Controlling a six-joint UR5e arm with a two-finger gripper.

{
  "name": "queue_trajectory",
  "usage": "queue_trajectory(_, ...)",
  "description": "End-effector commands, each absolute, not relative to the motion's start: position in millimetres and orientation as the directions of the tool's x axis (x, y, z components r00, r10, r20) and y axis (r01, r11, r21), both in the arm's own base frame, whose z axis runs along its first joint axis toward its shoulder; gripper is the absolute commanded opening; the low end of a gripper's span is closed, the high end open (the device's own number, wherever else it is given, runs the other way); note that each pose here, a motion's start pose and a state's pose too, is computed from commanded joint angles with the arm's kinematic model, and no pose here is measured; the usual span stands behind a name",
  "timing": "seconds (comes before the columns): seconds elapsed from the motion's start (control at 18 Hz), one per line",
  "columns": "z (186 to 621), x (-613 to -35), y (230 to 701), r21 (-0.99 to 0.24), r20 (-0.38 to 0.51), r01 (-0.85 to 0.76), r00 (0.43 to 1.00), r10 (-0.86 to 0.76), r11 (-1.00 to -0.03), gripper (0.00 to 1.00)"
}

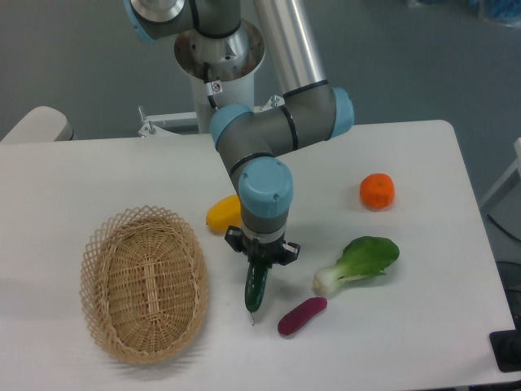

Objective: Place the cucumber on the table
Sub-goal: 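Set the cucumber down on the table and open the gripper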

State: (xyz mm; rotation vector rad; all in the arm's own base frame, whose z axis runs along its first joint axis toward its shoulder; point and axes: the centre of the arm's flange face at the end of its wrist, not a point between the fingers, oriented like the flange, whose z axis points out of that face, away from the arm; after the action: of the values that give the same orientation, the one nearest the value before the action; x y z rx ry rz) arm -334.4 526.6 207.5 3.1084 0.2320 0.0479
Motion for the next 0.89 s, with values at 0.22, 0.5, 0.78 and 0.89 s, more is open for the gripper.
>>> queue_trajectory(0.22,207.6,-334.4,527.7,0.023,0.025,0.137,0.99,0.138,-0.99,0.28)
queue_trajectory(0.5,233.4,-345.4,533.2,-0.043,-0.027,0.132,0.991,0.133,-0.99,1.0)
queue_trajectory(0.78,319.5,-366.7,548.9,-0.135,-0.175,0.061,0.981,0.085,-0.989,1.0)
queue_trajectory(0.89,344.1,-369.7,547.6,-0.151,-0.216,-0.012,0.976,0.021,-0.989,1.0)
